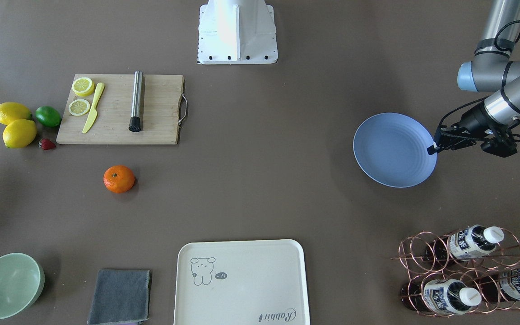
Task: Pick orange to plate
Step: 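Move the left arm toward the blue plate while the right arm reaches toward the orange, then lower the right gripper over the orange and close on it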
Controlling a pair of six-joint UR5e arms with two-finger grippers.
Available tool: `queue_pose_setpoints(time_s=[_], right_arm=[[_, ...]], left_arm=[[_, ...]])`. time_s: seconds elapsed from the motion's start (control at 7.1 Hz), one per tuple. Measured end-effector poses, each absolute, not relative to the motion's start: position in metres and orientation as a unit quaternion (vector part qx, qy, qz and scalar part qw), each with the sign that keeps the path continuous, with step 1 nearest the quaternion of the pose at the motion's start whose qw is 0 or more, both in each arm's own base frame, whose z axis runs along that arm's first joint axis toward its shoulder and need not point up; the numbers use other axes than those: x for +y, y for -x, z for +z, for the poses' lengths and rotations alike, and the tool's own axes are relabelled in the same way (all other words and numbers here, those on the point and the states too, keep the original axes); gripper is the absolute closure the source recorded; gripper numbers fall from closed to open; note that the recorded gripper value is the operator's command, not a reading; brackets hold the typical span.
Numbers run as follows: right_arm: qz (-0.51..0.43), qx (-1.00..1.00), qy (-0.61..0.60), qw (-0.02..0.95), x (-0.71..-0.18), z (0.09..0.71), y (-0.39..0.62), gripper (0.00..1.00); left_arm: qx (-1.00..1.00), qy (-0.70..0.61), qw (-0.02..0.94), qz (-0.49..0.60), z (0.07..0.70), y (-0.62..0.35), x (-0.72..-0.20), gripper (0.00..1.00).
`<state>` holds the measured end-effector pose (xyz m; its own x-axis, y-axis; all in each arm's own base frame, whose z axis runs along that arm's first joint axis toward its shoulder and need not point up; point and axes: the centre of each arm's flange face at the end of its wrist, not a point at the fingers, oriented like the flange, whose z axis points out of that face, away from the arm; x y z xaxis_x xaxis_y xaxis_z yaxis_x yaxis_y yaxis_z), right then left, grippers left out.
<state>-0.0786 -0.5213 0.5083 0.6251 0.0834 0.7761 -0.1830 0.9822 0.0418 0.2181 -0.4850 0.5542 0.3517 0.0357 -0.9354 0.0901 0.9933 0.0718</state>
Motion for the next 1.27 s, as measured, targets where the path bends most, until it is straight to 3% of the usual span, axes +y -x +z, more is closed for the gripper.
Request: queue_pose_setpoints(time_s=[0.28, 0.7, 1.27], right_arm=[[0.074, -0.425, -0.053, 0.901, -0.537, 0.487, 0.117, 0.0], [0.098, -0.423, -0.044, 0.9, -0.547, 0.435, 0.214, 0.0], [0.115, -0.427, -0.038, 0.896, -0.541, 0.381, 0.315, 0.0]], left_arm=[[0.591, -0.046, 0.804, -0.048, 0.488, -0.227, -0.494, 1.0], [0.578, -0.045, 0.811, -0.078, 0.398, -0.318, -0.495, 1.0], [0.567, -0.049, 0.813, -0.123, 0.287, -0.465, -0.451, 1.0]])
